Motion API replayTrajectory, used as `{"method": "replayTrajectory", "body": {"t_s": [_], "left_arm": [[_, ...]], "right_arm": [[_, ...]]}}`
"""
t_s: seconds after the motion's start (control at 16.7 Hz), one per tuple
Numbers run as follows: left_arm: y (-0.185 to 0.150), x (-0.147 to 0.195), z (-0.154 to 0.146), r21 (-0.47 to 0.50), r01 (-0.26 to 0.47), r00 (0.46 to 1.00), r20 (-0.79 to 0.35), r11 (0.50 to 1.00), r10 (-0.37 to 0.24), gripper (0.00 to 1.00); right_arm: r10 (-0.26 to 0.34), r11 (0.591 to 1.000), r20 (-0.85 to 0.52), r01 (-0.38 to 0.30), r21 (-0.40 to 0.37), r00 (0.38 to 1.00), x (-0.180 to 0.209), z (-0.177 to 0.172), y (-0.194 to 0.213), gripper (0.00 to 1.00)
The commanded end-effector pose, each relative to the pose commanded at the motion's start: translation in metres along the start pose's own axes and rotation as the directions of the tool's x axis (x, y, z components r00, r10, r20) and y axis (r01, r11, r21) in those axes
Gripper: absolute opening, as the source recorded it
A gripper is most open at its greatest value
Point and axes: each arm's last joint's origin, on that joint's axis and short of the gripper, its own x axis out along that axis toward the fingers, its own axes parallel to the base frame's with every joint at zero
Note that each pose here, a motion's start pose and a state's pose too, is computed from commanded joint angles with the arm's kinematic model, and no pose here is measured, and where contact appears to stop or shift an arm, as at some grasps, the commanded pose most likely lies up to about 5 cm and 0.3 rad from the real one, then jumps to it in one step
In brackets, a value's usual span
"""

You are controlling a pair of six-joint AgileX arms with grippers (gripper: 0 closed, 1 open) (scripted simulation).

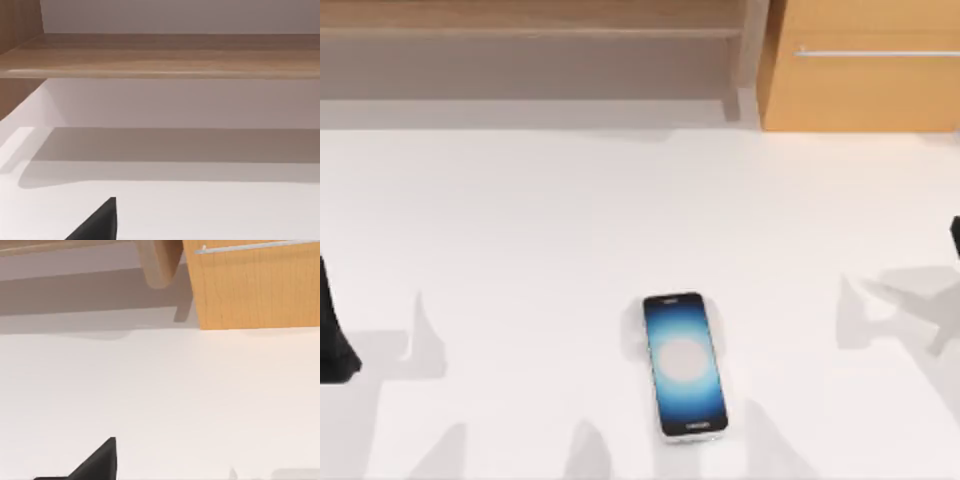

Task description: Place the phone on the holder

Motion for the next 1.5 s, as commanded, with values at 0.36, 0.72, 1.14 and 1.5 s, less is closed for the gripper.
{"method": "replayTrajectory", "body": {"t_s": [0.36,0.72,1.14,1.5], "left_arm": [[0.000,0.000,0.000,0.000,0.000,1.000,0.000,1.000,0.000,1.00],[0.000,0.000,0.000,0.000,0.000,1.000,0.000,1.000,0.000,1.00],[0.000,0.000,0.000,0.000,0.000,1.000,0.000,1.000,0.000,1.00],[0.000,0.000,0.000,0.000,0.000,1.000,0.000,1.000,0.000,1.00]], "right_arm": [[0.047,0.997,-0.494,-0.013,0.072,0.868,0.077,0.047,0.079,1.00],[-0.098,0.993,-0.818,0.111,-0.042,0.567,0.178,0.013,0.161,1.00],[-0.231,0.968,-0.903,0.181,-0.175,0.361,0.229,-0.036,0.191,1.00],[-0.232,0.967,-0.904,0.185,-0.175,0.359,0.230,-0.037,0.189,1.00]]}}
